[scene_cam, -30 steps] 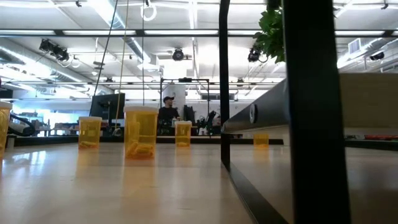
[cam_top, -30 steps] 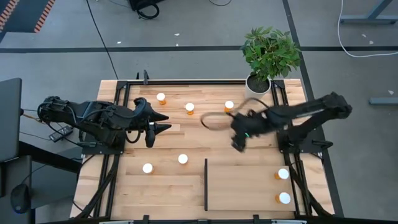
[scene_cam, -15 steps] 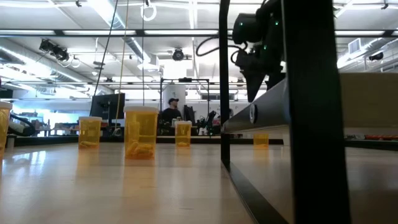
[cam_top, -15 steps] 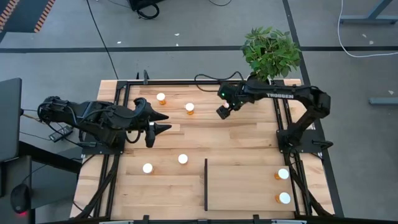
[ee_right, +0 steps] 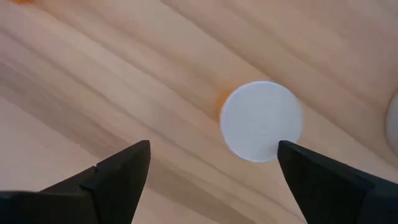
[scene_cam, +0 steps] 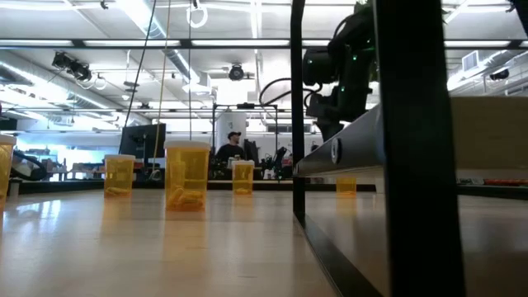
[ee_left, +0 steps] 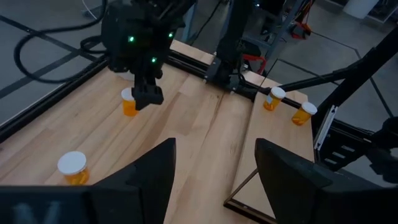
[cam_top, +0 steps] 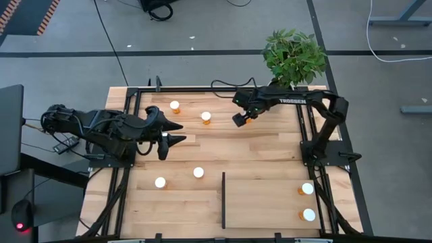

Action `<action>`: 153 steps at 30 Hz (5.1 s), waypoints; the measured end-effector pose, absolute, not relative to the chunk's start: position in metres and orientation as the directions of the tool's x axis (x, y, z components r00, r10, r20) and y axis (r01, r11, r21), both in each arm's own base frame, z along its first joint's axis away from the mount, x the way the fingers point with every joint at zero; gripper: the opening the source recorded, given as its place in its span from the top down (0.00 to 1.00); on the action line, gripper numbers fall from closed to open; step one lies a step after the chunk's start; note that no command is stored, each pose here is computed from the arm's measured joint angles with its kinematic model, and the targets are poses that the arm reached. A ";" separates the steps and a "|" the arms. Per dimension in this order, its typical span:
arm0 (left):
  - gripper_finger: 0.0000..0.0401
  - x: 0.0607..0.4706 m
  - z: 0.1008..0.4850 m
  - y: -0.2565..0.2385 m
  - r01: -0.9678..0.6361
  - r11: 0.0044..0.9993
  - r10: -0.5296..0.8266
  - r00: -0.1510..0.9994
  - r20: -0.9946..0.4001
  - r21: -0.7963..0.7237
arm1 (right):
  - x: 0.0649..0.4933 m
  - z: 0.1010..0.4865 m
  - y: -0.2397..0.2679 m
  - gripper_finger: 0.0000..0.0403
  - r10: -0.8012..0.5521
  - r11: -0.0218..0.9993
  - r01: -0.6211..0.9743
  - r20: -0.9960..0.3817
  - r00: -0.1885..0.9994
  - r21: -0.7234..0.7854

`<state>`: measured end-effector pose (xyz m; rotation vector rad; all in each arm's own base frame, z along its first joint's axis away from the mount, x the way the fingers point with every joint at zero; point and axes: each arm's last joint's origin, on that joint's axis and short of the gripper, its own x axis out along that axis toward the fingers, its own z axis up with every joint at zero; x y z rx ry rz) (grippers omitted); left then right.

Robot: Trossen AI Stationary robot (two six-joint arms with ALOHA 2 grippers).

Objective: Pick and place medicine bottles onto shelf by color
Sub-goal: Put the orange pill bottle on the shelf aligned with the other orange pill bottles

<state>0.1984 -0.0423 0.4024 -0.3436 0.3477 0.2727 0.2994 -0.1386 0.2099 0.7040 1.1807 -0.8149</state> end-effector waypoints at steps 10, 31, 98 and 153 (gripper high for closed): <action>0.44 0.198 0.402 -0.045 -0.307 0.905 0.185 0.908 -0.376 -0.294 | 0.291 0.227 -0.135 0.11 -0.188 0.540 0.839 -0.961 0.203 0.071; 0.43 0.198 0.402 -0.045 -0.306 0.905 0.185 0.908 -0.376 -0.295 | 0.282 0.221 -0.163 0.11 -0.212 0.479 0.876 -0.960 0.181 0.059; 0.49 0.196 0.398 -0.044 -0.317 0.912 0.190 0.889 -0.417 -0.259 | 0.228 0.303 0.044 0.43 0.087 0.933 0.327 -0.976 0.199 0.150; 0.50 0.196 0.398 -0.044 -0.326 0.902 0.190 0.889 -0.416 -0.284 | 0.147 0.228 0.171 0.42 0.090 0.952 0.280 -0.988 0.129 0.123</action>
